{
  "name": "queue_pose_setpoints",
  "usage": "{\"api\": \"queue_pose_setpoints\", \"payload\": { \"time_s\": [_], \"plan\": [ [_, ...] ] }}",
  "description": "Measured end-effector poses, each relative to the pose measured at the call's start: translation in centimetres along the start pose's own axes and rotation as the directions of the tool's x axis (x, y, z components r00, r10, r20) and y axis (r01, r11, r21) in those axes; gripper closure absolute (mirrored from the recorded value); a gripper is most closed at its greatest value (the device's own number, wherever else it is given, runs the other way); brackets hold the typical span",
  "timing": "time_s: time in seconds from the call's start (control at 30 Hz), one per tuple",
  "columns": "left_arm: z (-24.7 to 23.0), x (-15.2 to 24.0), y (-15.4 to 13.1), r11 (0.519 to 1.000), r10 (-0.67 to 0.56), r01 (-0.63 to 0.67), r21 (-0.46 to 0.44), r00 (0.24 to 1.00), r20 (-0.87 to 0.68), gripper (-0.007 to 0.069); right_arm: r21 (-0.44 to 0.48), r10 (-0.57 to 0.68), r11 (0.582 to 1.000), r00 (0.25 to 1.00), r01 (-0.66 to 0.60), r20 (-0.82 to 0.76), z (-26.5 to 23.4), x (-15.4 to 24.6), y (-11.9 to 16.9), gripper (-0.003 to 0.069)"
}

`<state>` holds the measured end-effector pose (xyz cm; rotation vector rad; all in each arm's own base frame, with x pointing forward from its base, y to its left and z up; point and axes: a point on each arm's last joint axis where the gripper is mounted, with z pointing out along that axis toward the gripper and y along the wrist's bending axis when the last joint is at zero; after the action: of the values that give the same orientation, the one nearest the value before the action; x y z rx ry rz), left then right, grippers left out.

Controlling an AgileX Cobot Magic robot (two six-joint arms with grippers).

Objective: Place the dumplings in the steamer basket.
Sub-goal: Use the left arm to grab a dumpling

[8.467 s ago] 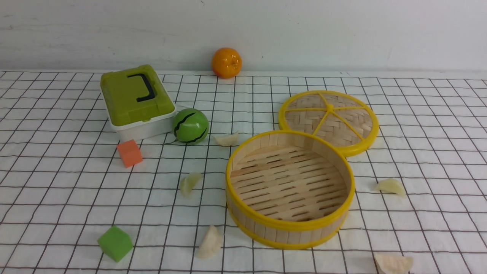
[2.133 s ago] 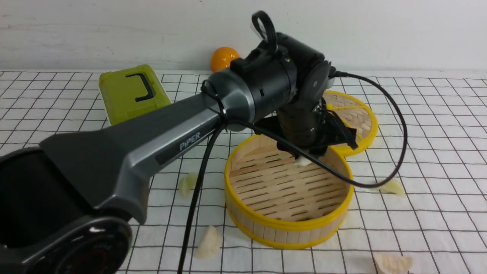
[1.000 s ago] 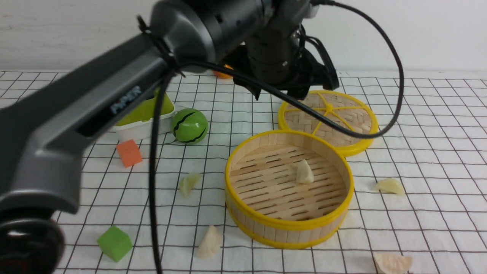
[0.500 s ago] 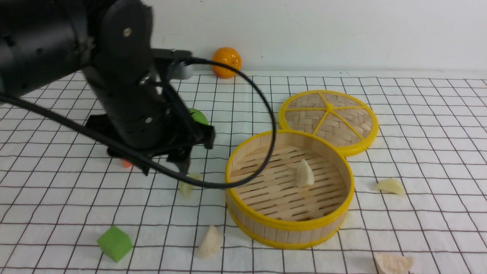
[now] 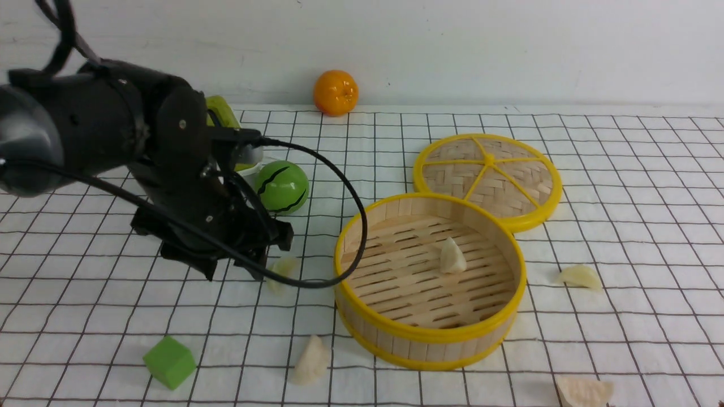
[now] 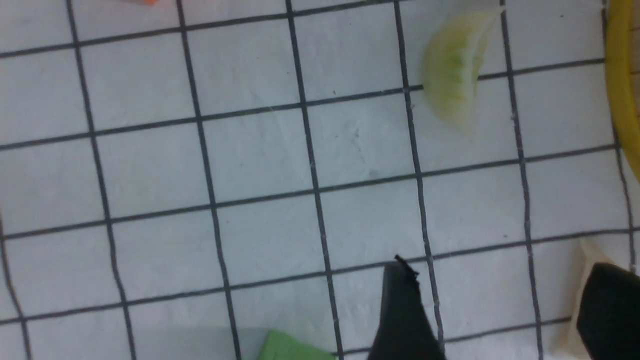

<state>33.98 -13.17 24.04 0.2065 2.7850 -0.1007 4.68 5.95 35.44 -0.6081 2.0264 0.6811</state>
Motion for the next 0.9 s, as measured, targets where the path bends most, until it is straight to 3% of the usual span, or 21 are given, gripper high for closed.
{"api": "queue_pose_setpoints", "payload": {
  "time_s": [0.2, 0.43, 0.63, 0.73, 0.87, 0.9],
  "plan": [
    [3.5, -0.7, -0.3, 1.0, -0.002, 0.002, 0.005, 1.0, -0.012, 0.0176, 0.001, 0.001, 1.0, 1.0, -0.001, 0.001, 0.0, 0.0, 0.0, 0.0586],
    [5.5, -3.4, -1.1, 0.999, -0.006, 0.003, 0.034, 0.996, 0.092, 0.0176, 0.012, -0.005, 1.0, 1.0, 0.005, -0.006, 0.1, 0.0, -0.2, 0.0586],
    [8.0, -3.6, -1.2, 1.0, -0.017, 0.015, 0.026, 0.998, 0.054, 0.0195, 0.038, -0.021, 0.999, 1.0, 0.022, -0.019, 0.0, 0.1, -0.4, 0.0584],
    [8.9, -3.4, -1.2, 1.0, -0.018, 0.017, 0.019, 0.999, 0.032, 0.0232, 0.042, -0.023, 0.999, 1.0, 0.024, -0.021, 0.0, 0.1, -0.4, 0.0584],
    [9.0, -3.4, -1.2, 1.0, -0.019, 0.018, 0.017, 0.999, 0.029, 0.0354, 0.043, -0.024, 0.999, 1.0, 0.025, -0.02, 0.0, 0.1, -0.4, 0.0584],
    [8.8, -3.5, -1.2, 1.0, -0.019, 0.019, 0.017, 0.999, 0.031, 0.0418, 0.045, -0.024, 0.999, 1.0, 0.025, -0.018, 0.0, 0.1, -0.5, 0.0582]
  ]
}}
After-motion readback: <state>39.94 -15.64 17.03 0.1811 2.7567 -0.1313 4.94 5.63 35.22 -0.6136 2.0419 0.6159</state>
